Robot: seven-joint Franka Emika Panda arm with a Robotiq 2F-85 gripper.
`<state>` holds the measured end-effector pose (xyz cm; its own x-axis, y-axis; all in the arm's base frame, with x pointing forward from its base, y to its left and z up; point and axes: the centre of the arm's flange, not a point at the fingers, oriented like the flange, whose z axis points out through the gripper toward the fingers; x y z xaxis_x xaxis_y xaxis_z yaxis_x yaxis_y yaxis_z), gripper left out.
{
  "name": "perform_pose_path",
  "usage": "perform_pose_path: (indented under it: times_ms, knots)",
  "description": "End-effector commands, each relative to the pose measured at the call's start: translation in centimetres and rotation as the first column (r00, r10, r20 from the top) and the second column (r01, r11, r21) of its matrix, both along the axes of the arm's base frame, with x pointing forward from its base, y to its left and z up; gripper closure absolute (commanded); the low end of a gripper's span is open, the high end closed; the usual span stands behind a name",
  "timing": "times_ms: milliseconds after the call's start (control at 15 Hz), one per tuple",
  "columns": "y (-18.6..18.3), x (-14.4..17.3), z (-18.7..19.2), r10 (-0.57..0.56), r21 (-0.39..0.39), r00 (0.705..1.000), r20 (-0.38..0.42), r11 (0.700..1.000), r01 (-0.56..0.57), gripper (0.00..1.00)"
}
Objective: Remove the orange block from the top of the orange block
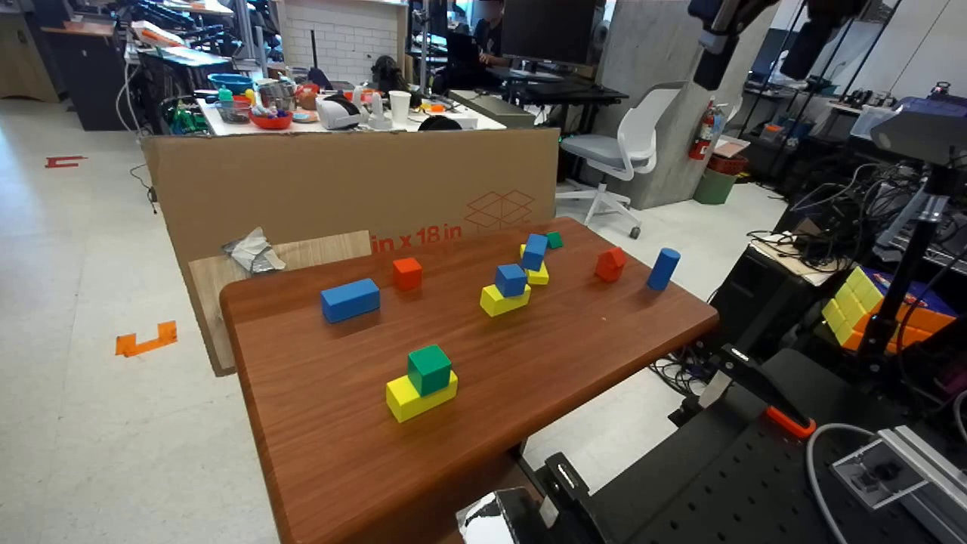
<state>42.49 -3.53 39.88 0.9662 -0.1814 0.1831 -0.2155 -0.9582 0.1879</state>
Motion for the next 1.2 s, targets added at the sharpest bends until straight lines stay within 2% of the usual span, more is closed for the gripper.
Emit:
perform_pose_path:
  times_ms: [0,267,467,600,933,1133]
  knots:
    - [-3.6,0.0,-0.9,-0.024,0.093,1.0,0.013,0.995,0.023,0.0]
    - [-6.8,-0.2,-3.0,-0.018,0.152,1.0,0.004,0.988,0.017,0.0]
    - [-8.7,0.6,-5.3,0.046,0.141,0.998,-0.048,0.989,-0.039,0.0]
    - [-10.0,1.4,-7.3,0.092,0.161,0.991,-0.093,0.984,-0.076,0.0]
    - [-11.5,3.9,-11.8,0.129,0.203,0.979,-0.156,0.974,-0.096,0.0]
    - [-11.9,5.4,-13.6,0.145,0.195,0.969,-0.2,0.975,-0.106,0.0]
